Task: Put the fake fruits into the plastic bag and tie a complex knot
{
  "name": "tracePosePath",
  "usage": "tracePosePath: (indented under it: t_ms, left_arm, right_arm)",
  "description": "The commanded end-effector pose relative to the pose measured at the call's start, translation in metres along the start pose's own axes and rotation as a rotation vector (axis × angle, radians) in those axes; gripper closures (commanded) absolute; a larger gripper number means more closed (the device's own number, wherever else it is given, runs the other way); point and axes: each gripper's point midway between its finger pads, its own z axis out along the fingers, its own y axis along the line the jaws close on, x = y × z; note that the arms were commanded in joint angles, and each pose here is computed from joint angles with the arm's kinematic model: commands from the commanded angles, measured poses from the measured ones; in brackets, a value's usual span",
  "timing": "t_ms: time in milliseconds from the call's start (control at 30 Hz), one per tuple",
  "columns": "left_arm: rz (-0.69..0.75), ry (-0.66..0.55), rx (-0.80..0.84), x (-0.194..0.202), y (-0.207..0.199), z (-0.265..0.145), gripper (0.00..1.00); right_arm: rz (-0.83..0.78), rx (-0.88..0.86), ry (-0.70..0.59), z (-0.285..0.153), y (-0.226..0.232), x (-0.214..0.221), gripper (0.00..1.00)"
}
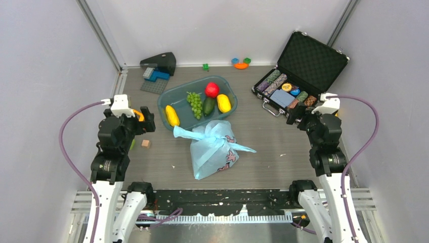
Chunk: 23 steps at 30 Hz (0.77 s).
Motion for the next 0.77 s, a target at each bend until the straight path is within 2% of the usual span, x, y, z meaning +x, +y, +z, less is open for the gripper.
tracePosePath:
  t_ms: [0, 733]
  left_arm:
    - [0.021, -0.062, -0.018, -0.0115, 0.0027, 0.0027, 0.01]
    - [0.014, -0.051, -0.022, -0.0045, 0.0021, 0.0072, 0.01]
  right_arm:
    - [-0.008, 0.010, -0.135, -0.0016, -0.0021, -0.0282, 0.03]
    - [-0.015, 0.012, -0.135, -0.0015, -0.0028, -0.0279, 0.03]
